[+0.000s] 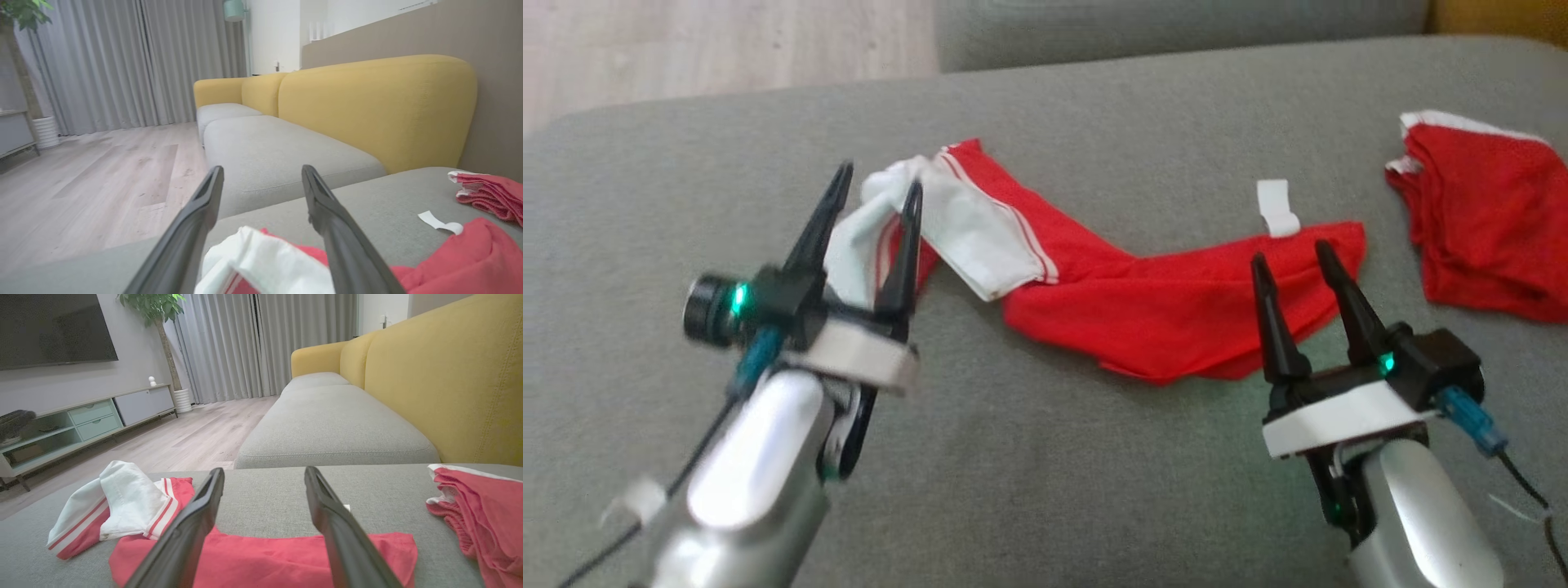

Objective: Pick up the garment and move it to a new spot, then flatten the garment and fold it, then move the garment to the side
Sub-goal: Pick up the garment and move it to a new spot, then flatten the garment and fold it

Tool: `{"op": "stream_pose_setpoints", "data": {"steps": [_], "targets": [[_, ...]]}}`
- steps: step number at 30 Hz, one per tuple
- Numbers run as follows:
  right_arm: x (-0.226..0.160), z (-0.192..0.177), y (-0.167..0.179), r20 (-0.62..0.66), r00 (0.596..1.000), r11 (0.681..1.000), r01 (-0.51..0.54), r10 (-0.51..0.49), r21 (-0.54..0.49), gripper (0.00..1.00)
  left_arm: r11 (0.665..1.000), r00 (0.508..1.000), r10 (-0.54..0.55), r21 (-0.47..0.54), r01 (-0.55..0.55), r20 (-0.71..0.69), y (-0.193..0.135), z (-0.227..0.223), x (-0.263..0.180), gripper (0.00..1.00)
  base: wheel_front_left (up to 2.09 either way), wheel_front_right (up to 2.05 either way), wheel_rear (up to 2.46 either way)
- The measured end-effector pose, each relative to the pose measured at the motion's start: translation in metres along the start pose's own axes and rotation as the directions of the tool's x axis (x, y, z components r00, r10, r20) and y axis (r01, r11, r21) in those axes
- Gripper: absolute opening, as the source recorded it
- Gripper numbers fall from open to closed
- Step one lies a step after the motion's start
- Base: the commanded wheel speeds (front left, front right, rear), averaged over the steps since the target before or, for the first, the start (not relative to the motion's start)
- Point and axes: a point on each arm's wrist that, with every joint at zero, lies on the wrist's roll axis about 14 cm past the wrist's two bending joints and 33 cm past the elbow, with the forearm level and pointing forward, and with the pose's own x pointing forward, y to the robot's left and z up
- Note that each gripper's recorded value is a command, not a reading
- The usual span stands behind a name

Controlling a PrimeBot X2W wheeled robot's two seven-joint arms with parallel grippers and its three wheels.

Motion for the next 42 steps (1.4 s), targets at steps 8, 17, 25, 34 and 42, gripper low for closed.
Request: {"op": "stream_pose_setpoints", "data": {"steps": [8,17,25,34,42], "targets": [[-0.007,0.001,0.017,-0.001,0.999,0.999,-0.041,0.041,-0.020,1.00,0.987,0.986,0.150,-0.054,-0.154,-0.071,0.019,-0.027,-0.078,1.00,0.00,0.00,0.00],[-0.016,0.000,0.022,-0.005,0.999,0.999,-0.050,0.050,-0.018,1.00,0.973,0.977,0.202,-0.096,-0.208,-0.066,0.007,-0.029,-0.103,1.00,0.00,0.00,0.00],[-0.018,0.001,0.019,-0.005,0.999,0.999,-0.042,0.041,-0.017,1.00,0.975,0.979,0.198,-0.099,-0.201,-0.037,0.007,-0.022,-0.097,1.00,0.00,0.00,0.00],[-0.007,-0.014,0.042,-0.065,0.991,0.991,-0.123,0.120,-0.049,1.00,0.970,0.977,0.207,-0.117,-0.212,-0.057,0.009,-0.031,-0.096,1.00,0.00,0.00,0.00],[0.032,-0.030,0.098,-0.182,0.920,0.913,-0.376,0.347,-0.159,1.00,0.960,0.966,0.242,-0.125,-0.252,-0.090,0.020,-0.043,-0.096,1.00,0.00,0.00,0.00]]}}
